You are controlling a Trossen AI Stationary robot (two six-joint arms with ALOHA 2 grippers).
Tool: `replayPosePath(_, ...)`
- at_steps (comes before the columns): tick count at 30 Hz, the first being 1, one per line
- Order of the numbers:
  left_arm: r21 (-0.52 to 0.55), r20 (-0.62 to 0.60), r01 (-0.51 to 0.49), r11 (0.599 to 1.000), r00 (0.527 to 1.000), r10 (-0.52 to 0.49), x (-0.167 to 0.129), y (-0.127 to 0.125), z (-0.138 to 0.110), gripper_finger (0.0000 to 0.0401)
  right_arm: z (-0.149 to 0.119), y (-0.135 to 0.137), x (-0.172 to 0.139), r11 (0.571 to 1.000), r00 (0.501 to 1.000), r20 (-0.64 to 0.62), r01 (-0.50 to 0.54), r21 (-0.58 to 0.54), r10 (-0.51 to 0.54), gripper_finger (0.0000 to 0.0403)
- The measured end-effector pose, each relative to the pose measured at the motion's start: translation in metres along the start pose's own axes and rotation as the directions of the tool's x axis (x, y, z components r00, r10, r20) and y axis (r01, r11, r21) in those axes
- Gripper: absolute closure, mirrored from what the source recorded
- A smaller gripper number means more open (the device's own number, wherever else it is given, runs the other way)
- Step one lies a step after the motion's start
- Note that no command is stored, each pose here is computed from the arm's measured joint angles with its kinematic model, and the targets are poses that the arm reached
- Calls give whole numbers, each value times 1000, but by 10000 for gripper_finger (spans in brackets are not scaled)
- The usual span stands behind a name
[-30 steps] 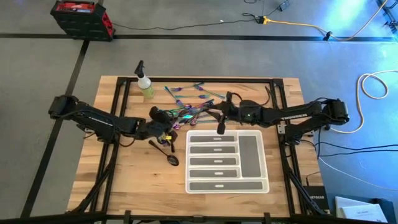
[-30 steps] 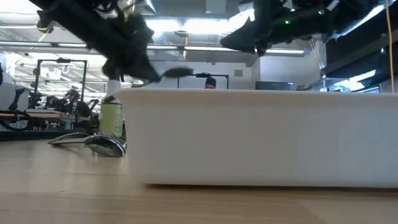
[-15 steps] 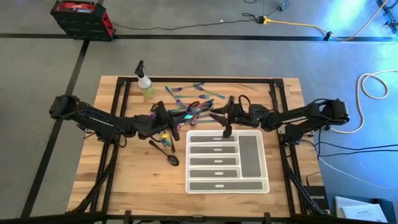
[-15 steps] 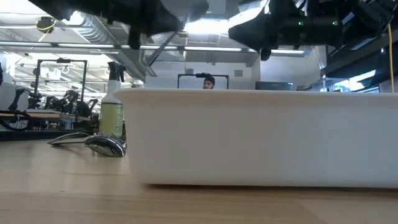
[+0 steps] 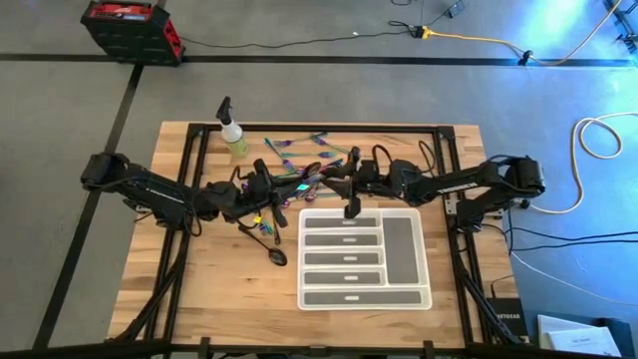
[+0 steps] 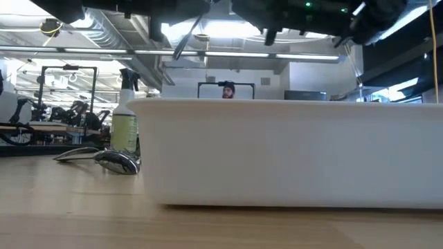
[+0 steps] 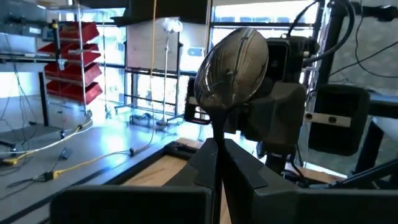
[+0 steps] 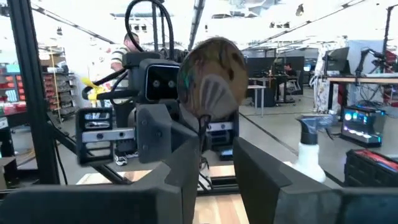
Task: Sort silverware
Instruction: Put the black spoon into the white silverware tray
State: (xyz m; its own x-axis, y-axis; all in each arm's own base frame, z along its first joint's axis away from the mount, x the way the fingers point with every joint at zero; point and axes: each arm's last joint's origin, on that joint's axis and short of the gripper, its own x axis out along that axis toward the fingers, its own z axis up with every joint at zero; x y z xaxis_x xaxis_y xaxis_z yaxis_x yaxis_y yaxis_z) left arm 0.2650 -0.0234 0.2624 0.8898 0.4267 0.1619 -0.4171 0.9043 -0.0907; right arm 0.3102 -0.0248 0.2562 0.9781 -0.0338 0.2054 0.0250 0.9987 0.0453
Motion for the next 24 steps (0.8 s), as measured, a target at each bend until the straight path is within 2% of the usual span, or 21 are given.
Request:
replayPosePath(6,10,2,12,1000,1000,-12,1,0,-1,401,-2,0,20,999,999,2,-46,-5,46,316)
replayPosePath(15,13,0,13,1000,1000,-13,1,-1,-1,401,2,0,30,999,999,-10,-49,-2,49,276)
replayPosePath(20,10,6,13,1000,1000,-13,1,0,-1,401,3,0,35,999,997,-68,-45,14,46,276)
replayPosePath(24,8,9,19,1000,1000,-19,2,1,0,401,10,0,41,999,997,-65,-45,8,45,276)
